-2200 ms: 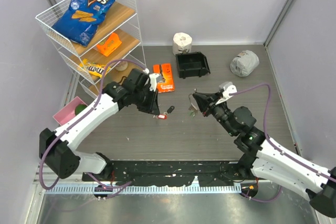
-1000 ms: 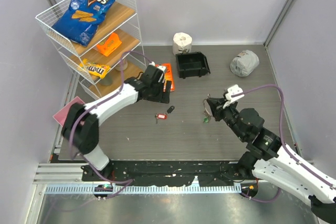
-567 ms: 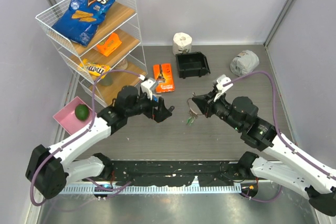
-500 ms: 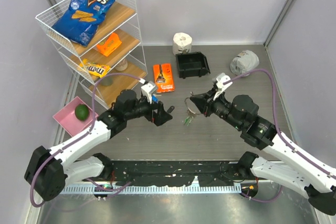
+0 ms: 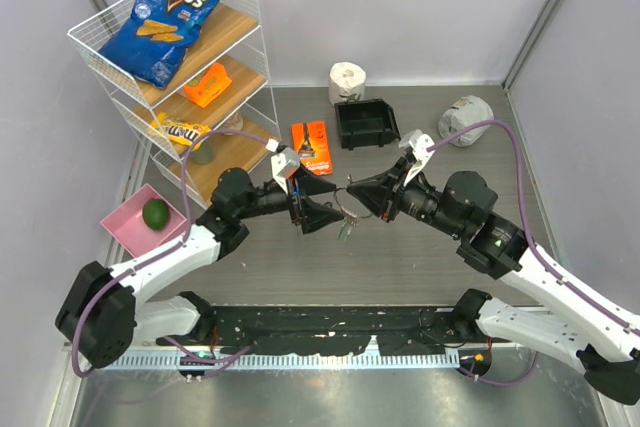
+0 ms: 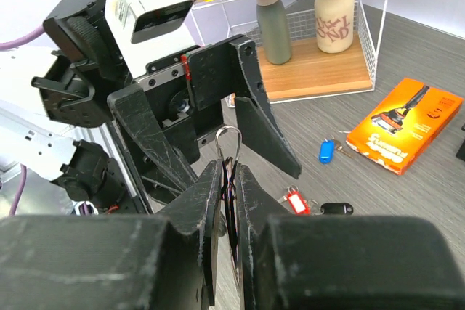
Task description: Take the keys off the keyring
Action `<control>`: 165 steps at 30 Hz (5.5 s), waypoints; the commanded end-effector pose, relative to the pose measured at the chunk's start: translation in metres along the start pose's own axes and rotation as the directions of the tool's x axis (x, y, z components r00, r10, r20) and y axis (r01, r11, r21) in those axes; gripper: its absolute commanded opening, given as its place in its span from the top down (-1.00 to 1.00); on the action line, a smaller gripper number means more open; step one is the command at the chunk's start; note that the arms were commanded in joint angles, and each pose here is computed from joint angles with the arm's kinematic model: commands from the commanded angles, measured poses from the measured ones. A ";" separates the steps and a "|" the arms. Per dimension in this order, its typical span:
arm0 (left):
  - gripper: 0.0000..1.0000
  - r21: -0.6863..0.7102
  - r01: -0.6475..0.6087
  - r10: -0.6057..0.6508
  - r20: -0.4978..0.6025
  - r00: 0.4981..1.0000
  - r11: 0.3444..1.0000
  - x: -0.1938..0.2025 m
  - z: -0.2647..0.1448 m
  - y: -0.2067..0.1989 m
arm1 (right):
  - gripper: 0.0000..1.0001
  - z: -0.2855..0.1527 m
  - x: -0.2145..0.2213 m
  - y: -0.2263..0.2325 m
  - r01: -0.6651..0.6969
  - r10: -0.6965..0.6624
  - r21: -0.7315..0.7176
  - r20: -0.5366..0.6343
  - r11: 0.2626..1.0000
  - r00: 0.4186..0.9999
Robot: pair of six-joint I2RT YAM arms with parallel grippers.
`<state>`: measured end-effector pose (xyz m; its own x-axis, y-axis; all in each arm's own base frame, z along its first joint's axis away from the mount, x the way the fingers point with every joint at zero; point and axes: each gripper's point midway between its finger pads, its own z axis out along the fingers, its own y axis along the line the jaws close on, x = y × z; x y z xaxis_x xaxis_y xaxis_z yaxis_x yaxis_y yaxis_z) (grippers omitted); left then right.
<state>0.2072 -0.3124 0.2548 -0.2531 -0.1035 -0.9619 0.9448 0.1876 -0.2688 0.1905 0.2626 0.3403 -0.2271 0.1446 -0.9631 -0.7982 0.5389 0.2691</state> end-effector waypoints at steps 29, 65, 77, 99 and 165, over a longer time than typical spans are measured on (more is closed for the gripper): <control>1.00 0.135 -0.105 0.115 -0.065 0.991 0.985 -0.050 0.000 -0.041 | -0.64 -0.047 -0.009 -0.001 0.136 -0.136 0.018 0.052 0.991 0.989; -0.48 0.051 -0.233 0.231 0.045 0.972 0.971 -0.016 -0.025 -0.045 | 0.90 -0.015 -0.058 0.032 0.122 -0.117 -0.113 0.047 0.986 0.992; 0.05 0.131 -0.223 0.219 0.042 0.975 0.966 -0.013 0.010 -0.038 | 0.90 -0.004 -0.064 0.033 0.112 -0.107 -0.120 0.049 0.986 0.993; 1.00 0.014 -0.224 0.223 -0.161 0.961 0.975 0.003 -0.014 -0.026 | 0.71 -0.029 -0.030 -0.018 0.078 -0.091 0.131 0.097 0.988 0.991; 1.00 0.042 -0.641 0.533 -0.598 0.599 0.767 -0.036 -0.064 -0.018 | -0.08 0.061 0.070 0.050 0.334 -0.203 -0.630 0.272 0.701 0.941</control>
<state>0.1723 -0.2414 0.2623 0.1521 0.6879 -0.7097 0.9409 0.1192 0.3171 0.1709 0.3562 0.2628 0.0192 0.1695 -0.9853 -0.9885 -0.1448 -0.0442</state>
